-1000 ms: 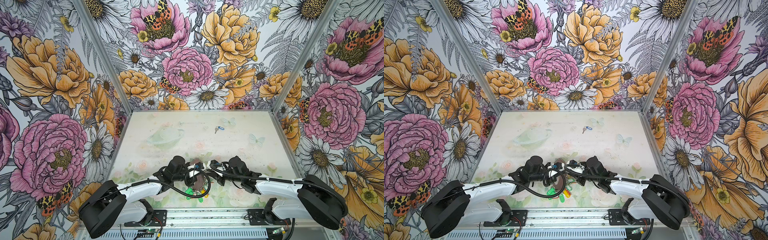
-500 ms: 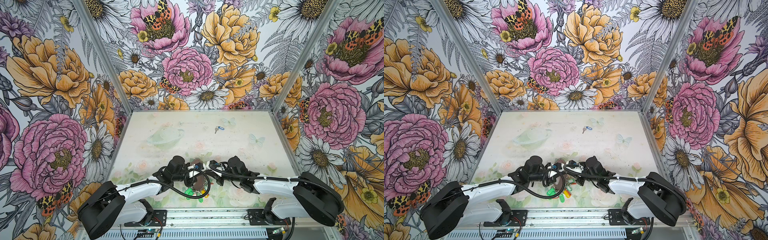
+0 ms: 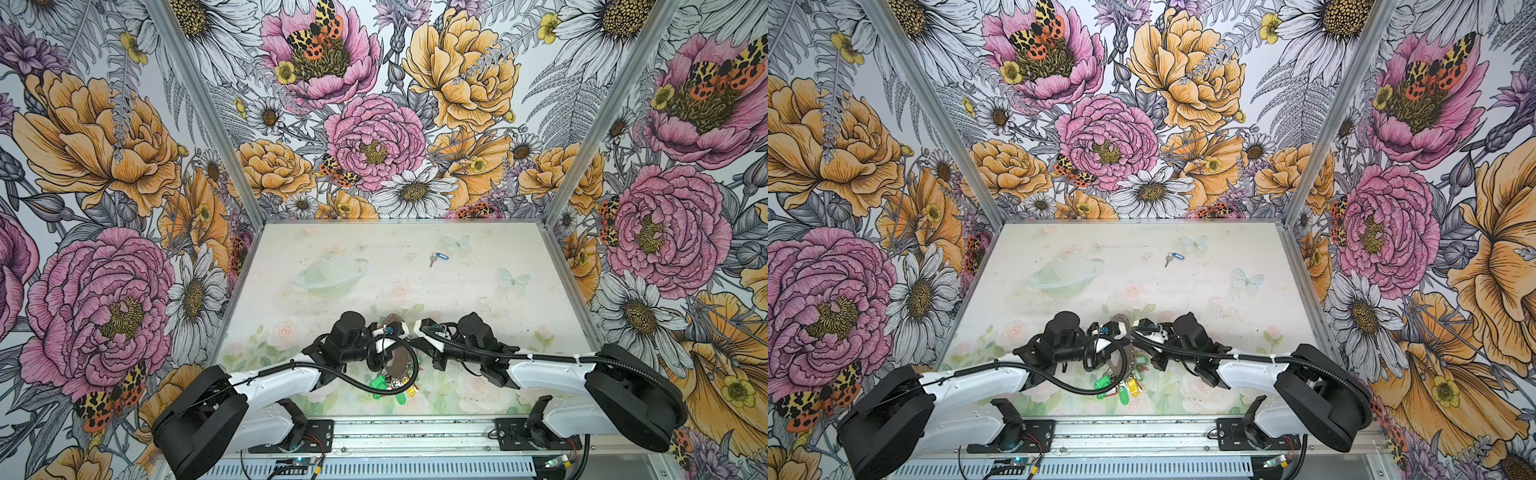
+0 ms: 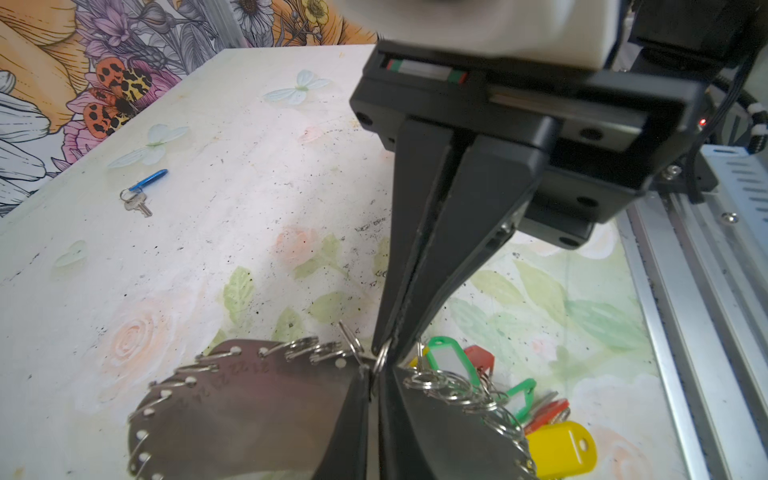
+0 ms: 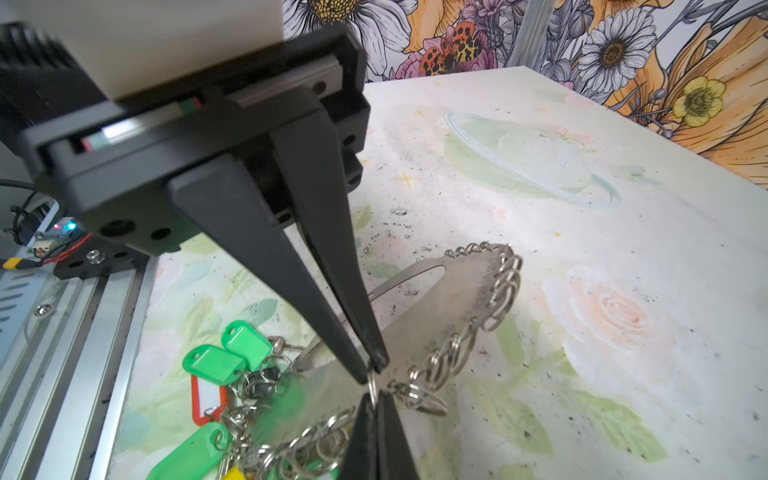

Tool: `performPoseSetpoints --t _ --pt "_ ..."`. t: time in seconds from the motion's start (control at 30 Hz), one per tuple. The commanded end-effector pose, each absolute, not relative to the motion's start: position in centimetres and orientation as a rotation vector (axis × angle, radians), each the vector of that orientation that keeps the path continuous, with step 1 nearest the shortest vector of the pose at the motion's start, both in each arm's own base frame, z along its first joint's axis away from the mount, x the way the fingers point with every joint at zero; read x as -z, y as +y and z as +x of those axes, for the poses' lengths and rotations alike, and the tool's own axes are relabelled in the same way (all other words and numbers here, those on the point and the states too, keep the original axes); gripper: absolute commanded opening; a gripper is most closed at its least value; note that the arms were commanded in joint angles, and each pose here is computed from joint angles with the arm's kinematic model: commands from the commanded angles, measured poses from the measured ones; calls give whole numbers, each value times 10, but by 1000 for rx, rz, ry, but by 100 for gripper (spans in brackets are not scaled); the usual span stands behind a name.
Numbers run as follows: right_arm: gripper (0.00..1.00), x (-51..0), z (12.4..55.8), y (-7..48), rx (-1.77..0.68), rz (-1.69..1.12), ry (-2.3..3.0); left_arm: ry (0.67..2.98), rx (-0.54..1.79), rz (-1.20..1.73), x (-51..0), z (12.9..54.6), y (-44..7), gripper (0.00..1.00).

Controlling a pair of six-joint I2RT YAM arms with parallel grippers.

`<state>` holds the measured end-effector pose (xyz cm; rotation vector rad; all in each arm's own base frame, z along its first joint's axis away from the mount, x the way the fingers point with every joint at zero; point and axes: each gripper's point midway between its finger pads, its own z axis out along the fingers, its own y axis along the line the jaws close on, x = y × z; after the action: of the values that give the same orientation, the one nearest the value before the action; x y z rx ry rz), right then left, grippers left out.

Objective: Put the keys on the keyring

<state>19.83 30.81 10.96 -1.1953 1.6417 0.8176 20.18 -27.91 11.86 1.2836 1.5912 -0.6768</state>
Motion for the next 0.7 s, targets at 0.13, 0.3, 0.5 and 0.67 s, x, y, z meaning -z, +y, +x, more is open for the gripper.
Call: performPoseSetpoints --t 0.13,0.3,0.5,0.67 --pt "0 -139 204 310 -905 -1032 1528 1520 752 1181 -143 207 -276 16" --pt "0 -142 203 308 -922 -994 1508 1517 792 1191 -142 204 -276 20" --pt "0 -147 205 305 -912 -970 1489 1490 863 1234 -142 192 -280 25" --pt "0 -148 204 305 -913 -967 1479 1483 885 1254 -140 188 -282 28"
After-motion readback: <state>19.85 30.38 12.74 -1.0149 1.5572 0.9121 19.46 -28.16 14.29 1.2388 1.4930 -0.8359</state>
